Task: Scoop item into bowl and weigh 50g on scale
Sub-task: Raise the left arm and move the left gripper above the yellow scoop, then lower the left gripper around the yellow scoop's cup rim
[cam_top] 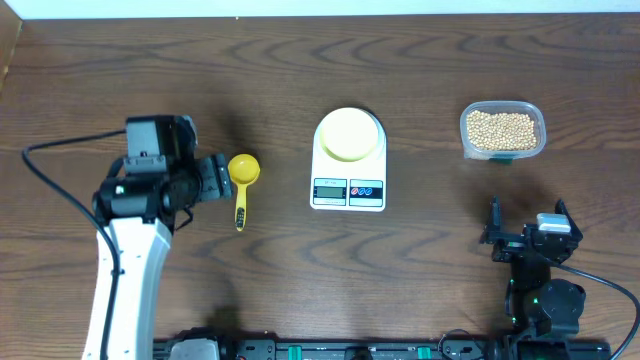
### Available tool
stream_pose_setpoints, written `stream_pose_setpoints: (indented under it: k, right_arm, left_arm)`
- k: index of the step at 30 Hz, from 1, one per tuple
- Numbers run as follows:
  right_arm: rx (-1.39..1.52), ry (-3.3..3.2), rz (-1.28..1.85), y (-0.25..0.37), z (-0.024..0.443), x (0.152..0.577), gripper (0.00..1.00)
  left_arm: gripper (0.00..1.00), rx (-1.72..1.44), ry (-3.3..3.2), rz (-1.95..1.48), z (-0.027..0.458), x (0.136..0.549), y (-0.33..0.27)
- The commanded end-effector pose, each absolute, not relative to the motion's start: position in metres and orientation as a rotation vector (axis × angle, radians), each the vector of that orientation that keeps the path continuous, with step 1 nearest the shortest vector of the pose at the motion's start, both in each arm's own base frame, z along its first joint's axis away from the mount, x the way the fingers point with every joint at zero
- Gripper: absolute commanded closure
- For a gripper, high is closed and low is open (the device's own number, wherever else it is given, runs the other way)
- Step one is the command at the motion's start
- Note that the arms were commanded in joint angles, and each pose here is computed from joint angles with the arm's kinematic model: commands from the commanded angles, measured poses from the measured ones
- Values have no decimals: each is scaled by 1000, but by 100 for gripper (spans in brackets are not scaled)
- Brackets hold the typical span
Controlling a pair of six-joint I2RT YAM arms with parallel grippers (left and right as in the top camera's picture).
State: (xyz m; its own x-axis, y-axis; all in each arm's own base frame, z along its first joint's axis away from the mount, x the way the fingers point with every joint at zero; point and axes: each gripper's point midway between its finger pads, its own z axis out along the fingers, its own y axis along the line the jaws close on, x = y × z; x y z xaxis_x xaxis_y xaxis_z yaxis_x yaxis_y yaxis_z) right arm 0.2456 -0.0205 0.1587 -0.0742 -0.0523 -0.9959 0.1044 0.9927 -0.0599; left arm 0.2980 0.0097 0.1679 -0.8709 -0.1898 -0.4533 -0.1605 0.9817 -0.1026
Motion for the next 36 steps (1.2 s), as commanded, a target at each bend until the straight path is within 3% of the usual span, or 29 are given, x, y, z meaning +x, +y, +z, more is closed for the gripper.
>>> stream_pose_setpoints:
  k: [1,12,26,36]
  right_arm:
    - [49,1638,-120,-20,159,245,1]
    - [49,1638,-120,-20,159,245,1]
    - [49,1638,-120,-20,159,245,1]
    - [49,1638,-120,-20,159,245,1]
  left_arm:
    - [15,-205,2667,-67,177,309,12]
    - [15,-85,2800,-56,158,334,12]
    - [15,31,2990,-58,80,350,13]
    - [15,31,2941,-51,69,371,14]
